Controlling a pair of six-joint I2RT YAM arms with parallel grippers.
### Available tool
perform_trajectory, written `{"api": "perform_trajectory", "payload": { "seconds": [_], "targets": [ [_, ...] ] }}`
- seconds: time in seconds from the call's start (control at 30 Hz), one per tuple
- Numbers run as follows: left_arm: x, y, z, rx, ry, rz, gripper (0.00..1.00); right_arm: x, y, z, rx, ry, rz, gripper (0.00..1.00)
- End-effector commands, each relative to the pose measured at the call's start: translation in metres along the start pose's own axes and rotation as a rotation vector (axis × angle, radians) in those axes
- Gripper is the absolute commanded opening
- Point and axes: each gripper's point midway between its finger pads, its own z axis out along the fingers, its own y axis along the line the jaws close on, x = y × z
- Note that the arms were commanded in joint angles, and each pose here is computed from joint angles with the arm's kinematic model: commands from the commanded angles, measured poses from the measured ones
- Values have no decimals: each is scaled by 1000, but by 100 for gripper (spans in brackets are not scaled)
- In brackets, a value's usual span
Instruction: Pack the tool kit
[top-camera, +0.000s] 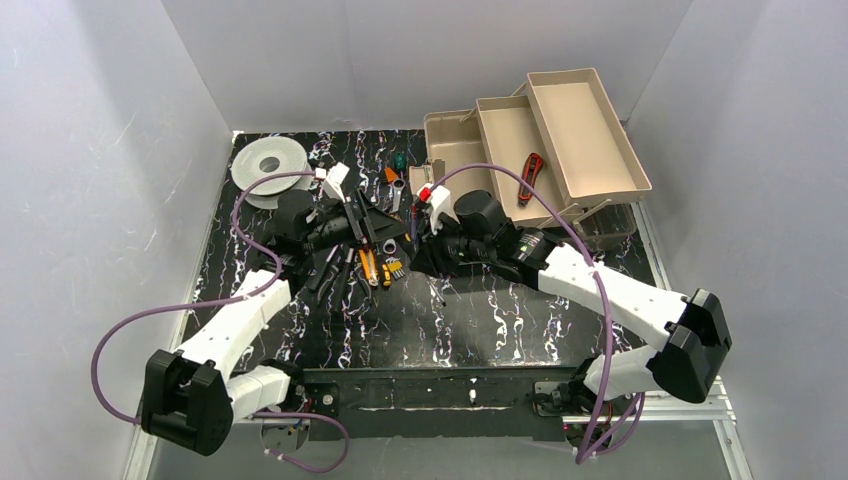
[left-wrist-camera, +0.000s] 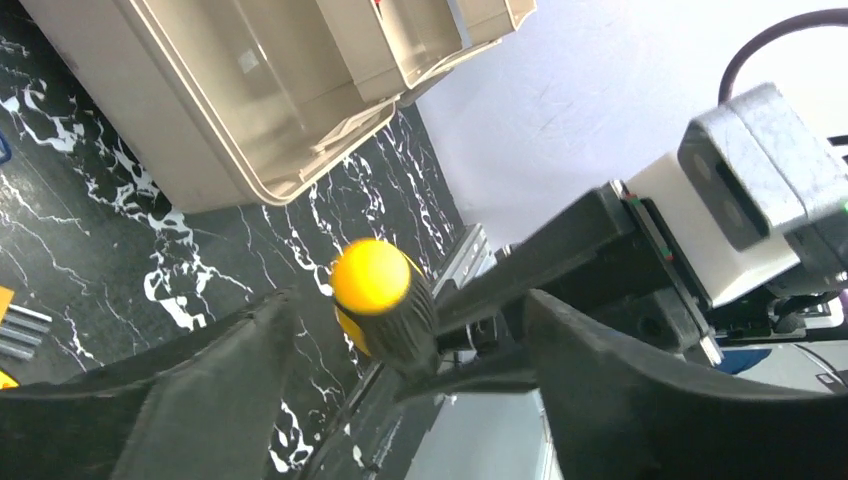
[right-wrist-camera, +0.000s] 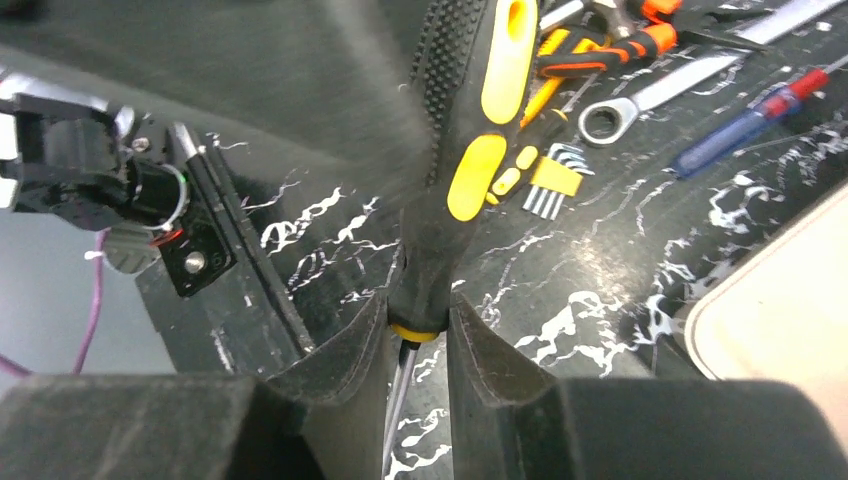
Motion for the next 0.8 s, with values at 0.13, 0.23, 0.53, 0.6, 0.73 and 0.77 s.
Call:
{"api": "perform_trajectory", "payload": {
  "seconds": [0.13, 0.23, 0.53, 0.6, 0.73, 0.77],
  "targets": [
    [-3, 12, -22, -185, -75, 61, 98, -23, -50, -27, 323, -87, 33, 1],
    [-5, 34, -35, -331, -108, 67, 98, -23, -85, -46, 501, -75, 57, 1],
    [3, 54, -44, -405, -116, 96, 98, -48, -189, -140, 880, -109, 157, 1],
    [5, 57, -43, -408, -109, 89, 98, -64, -213, -173, 959, -162, 204, 1],
    [6, 60, -38, -402, -97, 78, 98, -97, -245, -228, 1098, -257, 207, 1],
    [5, 60, -37, -401, -93, 78, 98, -101, -254, -240, 1154, -266, 201, 1]
  ]
}}
